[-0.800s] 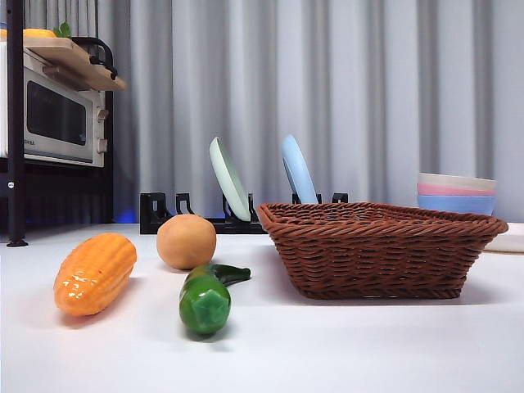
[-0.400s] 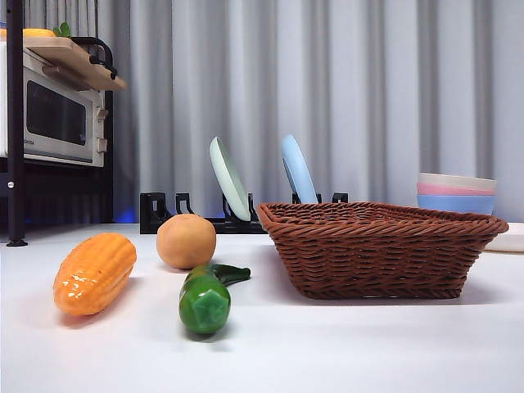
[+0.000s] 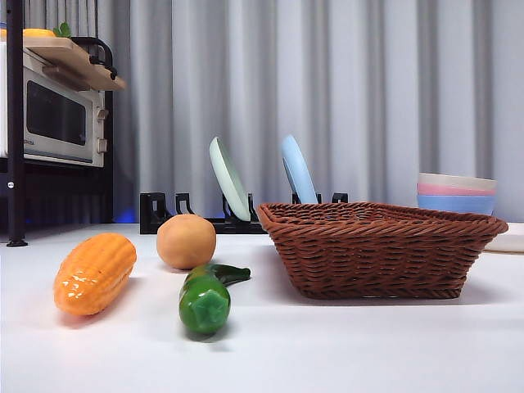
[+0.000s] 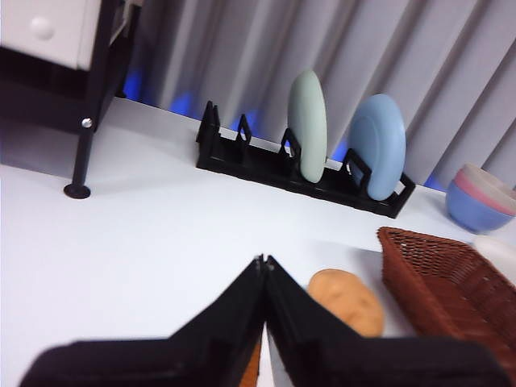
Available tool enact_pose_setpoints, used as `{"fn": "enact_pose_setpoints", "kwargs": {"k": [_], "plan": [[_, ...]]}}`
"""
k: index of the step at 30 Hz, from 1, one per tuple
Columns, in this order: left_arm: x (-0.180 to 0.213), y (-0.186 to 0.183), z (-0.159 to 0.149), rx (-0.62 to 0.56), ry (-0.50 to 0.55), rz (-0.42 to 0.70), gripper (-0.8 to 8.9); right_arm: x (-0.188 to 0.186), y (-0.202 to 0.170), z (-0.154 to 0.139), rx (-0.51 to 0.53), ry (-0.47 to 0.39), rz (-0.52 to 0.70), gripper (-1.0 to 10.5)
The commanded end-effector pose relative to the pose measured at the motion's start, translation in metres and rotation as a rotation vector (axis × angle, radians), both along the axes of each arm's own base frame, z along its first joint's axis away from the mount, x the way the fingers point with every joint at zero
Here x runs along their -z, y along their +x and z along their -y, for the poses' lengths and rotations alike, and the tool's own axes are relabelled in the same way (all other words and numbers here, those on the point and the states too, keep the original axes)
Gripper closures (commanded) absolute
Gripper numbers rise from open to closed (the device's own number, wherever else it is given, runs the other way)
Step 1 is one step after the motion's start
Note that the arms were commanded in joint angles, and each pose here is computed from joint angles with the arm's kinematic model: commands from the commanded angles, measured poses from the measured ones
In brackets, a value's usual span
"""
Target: Pick up the basket,pick up the corn from the table,pick up the potato from the table,pick up the cucumber from the table,put all items into the basket
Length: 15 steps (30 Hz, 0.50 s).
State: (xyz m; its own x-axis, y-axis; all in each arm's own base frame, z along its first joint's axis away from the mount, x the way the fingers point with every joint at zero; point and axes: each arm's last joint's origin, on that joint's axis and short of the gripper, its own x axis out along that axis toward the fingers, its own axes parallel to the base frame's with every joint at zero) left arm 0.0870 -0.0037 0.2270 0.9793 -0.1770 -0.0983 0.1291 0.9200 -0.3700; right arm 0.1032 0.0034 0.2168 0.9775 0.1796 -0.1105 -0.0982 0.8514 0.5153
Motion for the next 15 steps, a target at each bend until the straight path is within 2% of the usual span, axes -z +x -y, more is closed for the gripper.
{"fn": "enact_pose_setpoints", "kwargs": {"k": [1,8,15], "plan": [[-0.017,0.004,0.001,0.048,0.028,-0.011,8.21,-0.02,0.01,-0.001,-0.042,-0.094,0.001,9.6],[-0.055,0.027,0.005,0.22,0.085,-0.148,8.21,-0.058,0.042,-0.002,-0.157,-0.152,-0.122,9.5],[-0.076,0.058,0.008,0.406,0.089,-0.319,8.16,-0.072,0.079,-0.007,-0.423,-0.224,-0.326,9.5]]}}
